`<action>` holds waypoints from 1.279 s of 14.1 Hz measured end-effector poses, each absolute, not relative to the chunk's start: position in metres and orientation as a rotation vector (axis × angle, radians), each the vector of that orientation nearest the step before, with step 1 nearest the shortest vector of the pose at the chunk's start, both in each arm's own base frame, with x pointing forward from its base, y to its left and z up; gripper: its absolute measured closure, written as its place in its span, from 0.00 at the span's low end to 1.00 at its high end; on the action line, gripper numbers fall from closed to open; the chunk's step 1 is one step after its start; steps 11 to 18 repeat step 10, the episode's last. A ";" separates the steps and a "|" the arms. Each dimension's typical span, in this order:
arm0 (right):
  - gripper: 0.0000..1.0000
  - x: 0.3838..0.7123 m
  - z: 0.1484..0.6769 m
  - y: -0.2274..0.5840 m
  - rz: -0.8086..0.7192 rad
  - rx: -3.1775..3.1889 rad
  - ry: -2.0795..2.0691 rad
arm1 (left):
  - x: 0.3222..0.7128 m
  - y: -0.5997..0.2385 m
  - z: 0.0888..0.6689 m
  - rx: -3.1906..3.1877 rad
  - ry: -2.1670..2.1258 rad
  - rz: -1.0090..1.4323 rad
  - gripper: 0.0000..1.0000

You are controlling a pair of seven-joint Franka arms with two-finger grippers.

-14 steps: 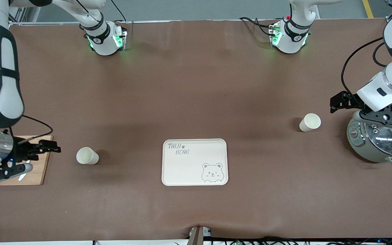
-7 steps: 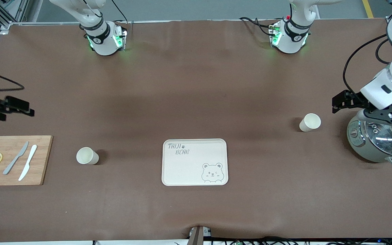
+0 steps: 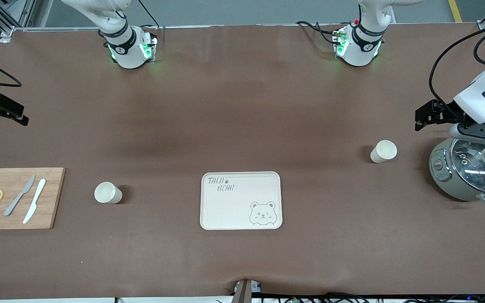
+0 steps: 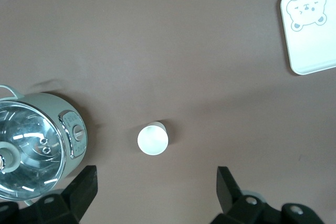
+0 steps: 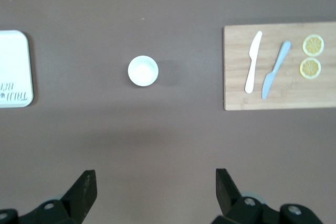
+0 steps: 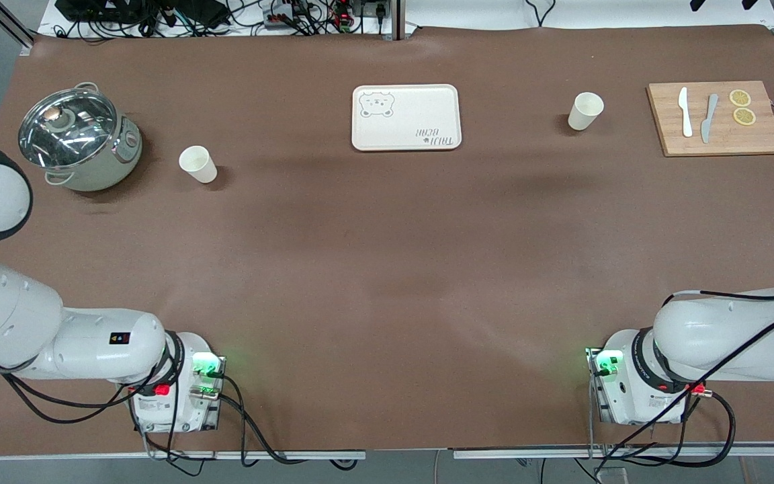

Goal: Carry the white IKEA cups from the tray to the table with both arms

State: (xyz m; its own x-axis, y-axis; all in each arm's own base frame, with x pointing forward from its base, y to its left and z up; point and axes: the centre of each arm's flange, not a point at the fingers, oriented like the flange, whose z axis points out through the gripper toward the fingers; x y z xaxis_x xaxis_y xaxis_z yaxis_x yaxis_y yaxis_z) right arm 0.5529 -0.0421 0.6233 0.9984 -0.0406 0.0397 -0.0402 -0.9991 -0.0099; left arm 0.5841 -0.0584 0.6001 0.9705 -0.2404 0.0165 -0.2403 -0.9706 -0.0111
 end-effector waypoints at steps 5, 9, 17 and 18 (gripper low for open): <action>0.00 0.538 0.625 -0.051 -0.077 -3.134 0.140 | 0.584 -0.058 0.603 -3.120 0.287 -0.032 0.00; 0.00 0.539 0.621 -0.052 -0.074 -3.135 0.112 | 0.583 -0.059 0.603 -3.120 0.285 -0.024 0.00; 0.00 0.539 0.621 -0.052 -0.075 -3.136 0.110 | 0.583 -0.059 0.602 -3.120 0.288 -0.021 0.00; 0.00 0.539 0.621 -0.052 -0.075 -3.136 0.110 | 0.583 -0.059 0.602 -3.120 0.288 -0.021 0.00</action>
